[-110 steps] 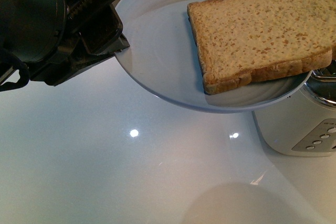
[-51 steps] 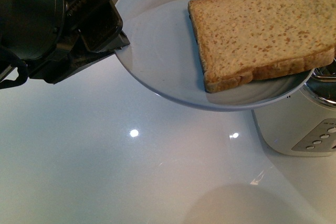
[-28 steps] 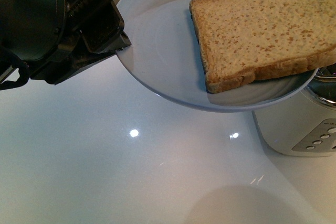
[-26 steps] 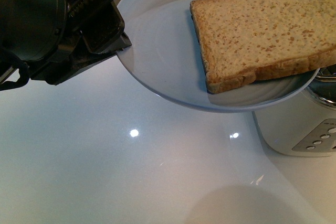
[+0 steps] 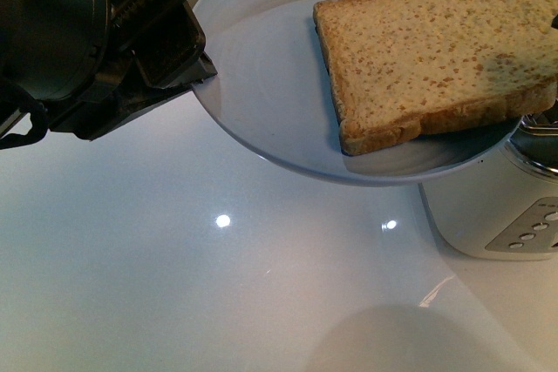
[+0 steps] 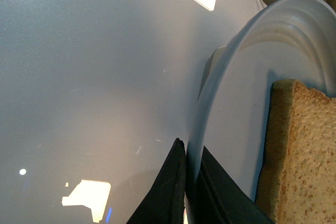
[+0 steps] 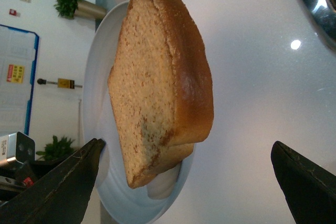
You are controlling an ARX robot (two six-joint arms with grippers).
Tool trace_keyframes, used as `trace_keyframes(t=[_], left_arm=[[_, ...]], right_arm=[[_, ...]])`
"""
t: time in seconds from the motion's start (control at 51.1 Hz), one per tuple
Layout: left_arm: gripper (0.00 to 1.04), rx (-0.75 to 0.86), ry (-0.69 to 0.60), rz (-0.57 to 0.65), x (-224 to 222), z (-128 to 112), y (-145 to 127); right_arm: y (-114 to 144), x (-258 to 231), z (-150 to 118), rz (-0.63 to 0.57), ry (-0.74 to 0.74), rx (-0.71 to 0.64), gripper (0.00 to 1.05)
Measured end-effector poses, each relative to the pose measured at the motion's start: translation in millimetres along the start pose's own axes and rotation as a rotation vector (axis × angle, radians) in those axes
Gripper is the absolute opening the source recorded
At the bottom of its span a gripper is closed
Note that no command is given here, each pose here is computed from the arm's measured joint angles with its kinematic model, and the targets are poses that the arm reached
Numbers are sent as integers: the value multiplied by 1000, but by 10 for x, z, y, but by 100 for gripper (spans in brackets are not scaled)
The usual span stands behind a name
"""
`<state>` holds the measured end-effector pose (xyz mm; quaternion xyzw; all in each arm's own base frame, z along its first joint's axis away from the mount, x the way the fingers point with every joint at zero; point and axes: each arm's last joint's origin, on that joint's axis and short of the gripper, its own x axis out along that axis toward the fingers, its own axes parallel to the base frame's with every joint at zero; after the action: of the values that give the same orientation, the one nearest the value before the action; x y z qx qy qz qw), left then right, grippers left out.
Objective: Left arm holds plate, right arm toasts bread
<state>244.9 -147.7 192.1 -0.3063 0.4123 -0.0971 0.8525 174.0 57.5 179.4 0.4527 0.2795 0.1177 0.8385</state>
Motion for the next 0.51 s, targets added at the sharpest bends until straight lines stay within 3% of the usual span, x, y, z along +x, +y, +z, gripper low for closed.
trace_keyframes(t=[0.235, 0.509], left_arm=[[3, 0, 0, 0, 0, 0, 0], [3, 1, 1, 0, 0, -1, -1]], right_arm=[[15, 135, 71, 16, -10, 22, 95], [38, 183, 149, 30, -17, 34, 58]])
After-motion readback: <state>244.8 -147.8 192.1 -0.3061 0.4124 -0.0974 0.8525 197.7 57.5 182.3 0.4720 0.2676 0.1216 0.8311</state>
